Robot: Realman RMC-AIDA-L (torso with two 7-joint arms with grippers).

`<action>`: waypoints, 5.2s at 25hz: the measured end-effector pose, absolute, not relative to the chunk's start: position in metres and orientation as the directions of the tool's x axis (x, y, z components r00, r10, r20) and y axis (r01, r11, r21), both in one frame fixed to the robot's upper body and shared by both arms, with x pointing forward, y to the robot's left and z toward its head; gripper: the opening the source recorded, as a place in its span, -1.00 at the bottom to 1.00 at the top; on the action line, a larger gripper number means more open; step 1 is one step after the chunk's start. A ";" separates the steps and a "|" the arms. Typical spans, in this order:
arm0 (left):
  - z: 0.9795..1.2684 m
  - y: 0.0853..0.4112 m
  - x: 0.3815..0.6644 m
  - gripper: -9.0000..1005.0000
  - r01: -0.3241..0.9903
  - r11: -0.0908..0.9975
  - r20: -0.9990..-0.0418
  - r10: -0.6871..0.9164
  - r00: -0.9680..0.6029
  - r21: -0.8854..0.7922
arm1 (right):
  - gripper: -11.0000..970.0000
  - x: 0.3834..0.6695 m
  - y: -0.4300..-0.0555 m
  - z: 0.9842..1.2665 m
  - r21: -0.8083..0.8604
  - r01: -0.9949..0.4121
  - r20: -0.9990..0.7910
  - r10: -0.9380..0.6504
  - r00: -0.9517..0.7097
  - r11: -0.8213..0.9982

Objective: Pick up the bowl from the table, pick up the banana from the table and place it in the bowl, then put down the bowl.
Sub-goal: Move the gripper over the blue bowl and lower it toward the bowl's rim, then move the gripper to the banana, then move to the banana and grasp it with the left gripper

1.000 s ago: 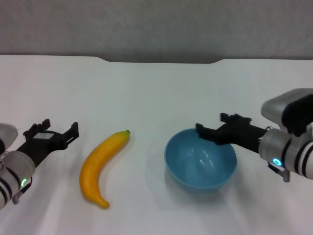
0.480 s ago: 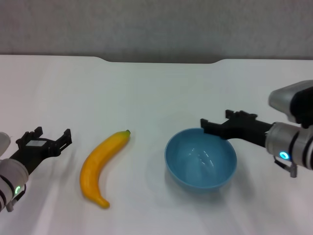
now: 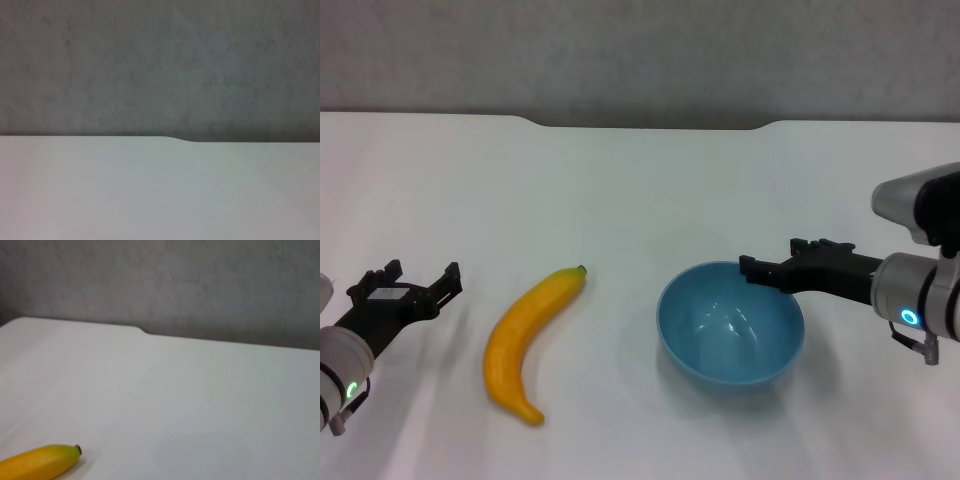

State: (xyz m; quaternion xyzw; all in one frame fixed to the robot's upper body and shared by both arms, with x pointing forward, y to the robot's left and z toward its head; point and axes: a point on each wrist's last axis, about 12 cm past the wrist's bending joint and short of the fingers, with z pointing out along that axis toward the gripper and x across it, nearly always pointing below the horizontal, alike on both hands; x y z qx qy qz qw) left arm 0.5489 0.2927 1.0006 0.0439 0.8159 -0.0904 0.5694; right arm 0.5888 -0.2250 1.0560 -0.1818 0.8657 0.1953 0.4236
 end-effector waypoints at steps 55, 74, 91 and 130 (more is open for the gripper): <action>1.004 0.299 0.549 0.72 0.128 0.984 -0.943 -0.078 -0.324 -0.125 | 0.49 0.613 -0.213 1.047 0.263 -0.386 -0.578 -0.176 -0.797 0.884; 1.006 0.306 0.550 0.72 0.085 0.986 -0.943 -0.112 -0.314 -0.146 | -0.67 0.613 -0.213 1.049 0.201 -0.441 -0.582 -0.255 -0.772 0.875; 1.037 0.269 0.559 0.72 0.348 0.912 -0.941 -0.101 -0.324 -0.218 | -0.89 0.603 -0.227 1.053 0.184 -0.429 -0.639 -0.224 -0.736 0.885; 1.030 0.235 0.574 0.72 0.455 0.891 -0.805 0.260 -0.533 -0.013 | -0.83 0.606 -0.232 1.063 0.175 -0.422 -0.657 -0.213 -0.723 0.890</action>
